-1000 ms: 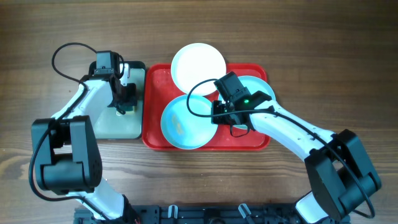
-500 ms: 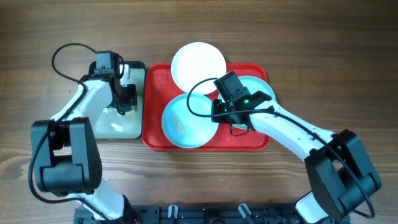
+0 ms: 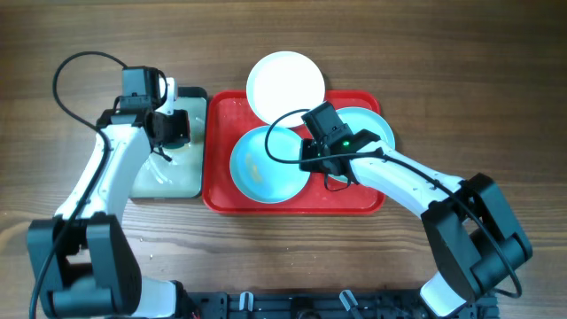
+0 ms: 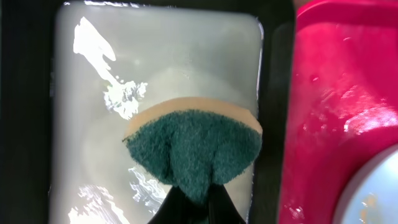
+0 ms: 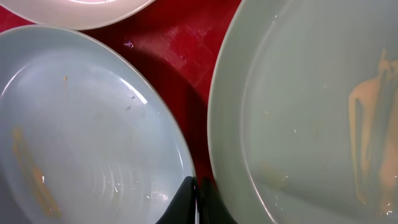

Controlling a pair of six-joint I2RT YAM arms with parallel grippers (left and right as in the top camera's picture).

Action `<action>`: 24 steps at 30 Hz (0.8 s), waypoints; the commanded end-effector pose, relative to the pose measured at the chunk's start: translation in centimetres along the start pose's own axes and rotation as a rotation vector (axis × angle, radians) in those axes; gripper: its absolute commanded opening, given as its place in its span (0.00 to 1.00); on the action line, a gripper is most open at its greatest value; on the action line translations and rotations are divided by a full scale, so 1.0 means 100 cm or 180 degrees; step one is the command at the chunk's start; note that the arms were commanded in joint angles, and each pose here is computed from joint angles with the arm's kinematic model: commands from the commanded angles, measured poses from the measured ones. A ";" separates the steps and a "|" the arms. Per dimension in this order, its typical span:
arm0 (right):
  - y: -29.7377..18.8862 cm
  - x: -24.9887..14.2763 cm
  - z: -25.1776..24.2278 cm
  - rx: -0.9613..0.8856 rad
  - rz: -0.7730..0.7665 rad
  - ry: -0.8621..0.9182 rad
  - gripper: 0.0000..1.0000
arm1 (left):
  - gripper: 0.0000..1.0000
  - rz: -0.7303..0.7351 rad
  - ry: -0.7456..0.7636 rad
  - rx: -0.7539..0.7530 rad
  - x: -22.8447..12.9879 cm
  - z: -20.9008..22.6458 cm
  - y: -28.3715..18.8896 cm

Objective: Clean dirty plates on tray and stack at the side
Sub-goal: 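Grasp the green sponge with the left gripper and lift it from the water, then grip the front blue plate rim with the right gripper and tilt it up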

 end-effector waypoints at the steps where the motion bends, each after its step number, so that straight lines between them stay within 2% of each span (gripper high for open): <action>1: 0.009 0.000 -0.007 -0.0106 -0.0014 0.0053 0.04 | 0.04 0.0058 -0.0106 -0.0063 -0.006 -0.004 -0.004; 9: 0.010 0.002 -0.001 -0.0008 -0.0034 0.0049 0.04 | 0.04 -0.0014 -0.0106 0.0195 -0.001 0.007 -0.004; 11: 0.010 0.001 -0.001 0.0005 -0.0017 0.0048 0.04 | 0.04 0.0038 -0.0099 0.0211 -0.005 -0.002 -0.014; 14: 0.010 0.002 0.000 0.0025 -0.0033 0.0043 0.04 | 0.04 -0.0083 -0.0019 0.0861 0.006 0.012 -0.017; 15: 0.010 0.002 0.001 0.0029 -0.0037 0.0046 0.04 | 0.04 -0.0104 -0.0012 0.0946 0.008 0.013 -0.017; 24: 0.010 -0.001 0.003 0.0073 0.0029 0.0141 0.04 | 0.04 -0.0091 -0.0006 0.0866 0.008 0.010 -0.015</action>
Point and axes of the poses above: each gripper's point midway between its finger pads, its own y axis out along the fingers, its own z axis along the line the jaws close on, x = y × z, the point moved 5 cm from there along -y, back along the fingers, and after that the axes turned 12 degrees about y, right-handed, at the moved point
